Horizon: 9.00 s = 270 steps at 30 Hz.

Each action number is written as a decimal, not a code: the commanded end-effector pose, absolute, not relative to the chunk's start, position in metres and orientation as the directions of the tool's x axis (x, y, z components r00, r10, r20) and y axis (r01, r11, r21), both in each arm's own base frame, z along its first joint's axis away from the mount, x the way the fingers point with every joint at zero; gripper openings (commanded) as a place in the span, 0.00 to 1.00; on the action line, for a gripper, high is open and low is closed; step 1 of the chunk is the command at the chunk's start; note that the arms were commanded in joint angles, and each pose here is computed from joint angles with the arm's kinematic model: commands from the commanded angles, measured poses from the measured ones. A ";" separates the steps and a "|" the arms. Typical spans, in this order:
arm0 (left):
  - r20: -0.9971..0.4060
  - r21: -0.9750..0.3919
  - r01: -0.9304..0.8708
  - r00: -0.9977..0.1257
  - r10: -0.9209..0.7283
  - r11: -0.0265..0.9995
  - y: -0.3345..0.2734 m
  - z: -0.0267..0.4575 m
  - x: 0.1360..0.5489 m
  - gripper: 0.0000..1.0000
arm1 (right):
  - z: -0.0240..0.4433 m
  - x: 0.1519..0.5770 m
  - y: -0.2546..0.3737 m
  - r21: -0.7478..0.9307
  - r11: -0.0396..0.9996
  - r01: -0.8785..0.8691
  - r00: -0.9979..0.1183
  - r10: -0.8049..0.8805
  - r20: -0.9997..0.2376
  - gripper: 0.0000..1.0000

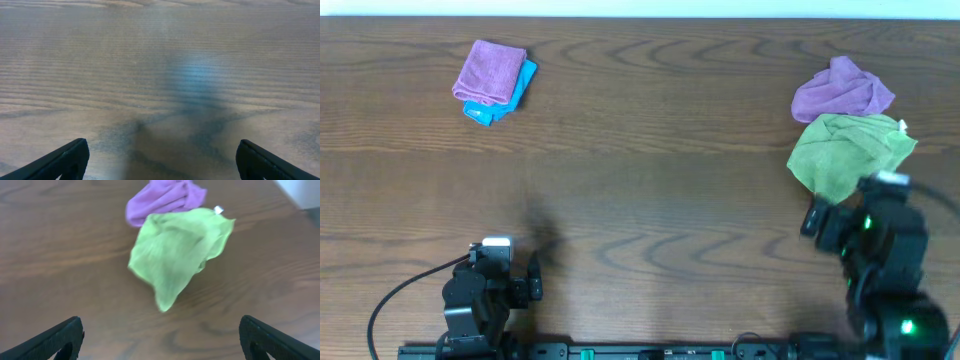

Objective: Fold the cloth

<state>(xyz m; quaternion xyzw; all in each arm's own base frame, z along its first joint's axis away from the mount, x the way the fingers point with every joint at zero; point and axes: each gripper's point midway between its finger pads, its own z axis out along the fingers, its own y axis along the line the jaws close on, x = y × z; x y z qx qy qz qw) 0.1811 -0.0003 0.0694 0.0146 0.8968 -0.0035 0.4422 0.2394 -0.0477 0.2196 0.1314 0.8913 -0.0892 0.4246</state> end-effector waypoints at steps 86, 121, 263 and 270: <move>-0.789 0.013 0.031 -0.614 0.029 0.999 0.000 0.067 0.180 0.95 | 0.234 0.323 0.214 0.234 0.786 -0.572 -0.575 -0.180 -0.798 0.01; -0.789 0.013 0.031 -0.614 0.029 0.999 0.000 0.067 0.180 0.95 | 0.044 0.250 0.229 0.332 0.751 -0.571 -0.821 -0.527 -0.221 0.96; -0.796 -0.365 0.065 -0.540 -0.275 0.929 -0.040 0.098 0.194 0.95 | 0.024 0.334 0.235 -0.129 0.693 -0.709 -0.656 -0.716 -0.239 0.01; -0.795 -0.365 0.064 -0.540 -0.275 0.929 -0.040 0.098 0.194 0.95 | 0.106 0.374 0.252 -0.228 0.736 -0.637 -0.611 -0.663 -0.432 0.01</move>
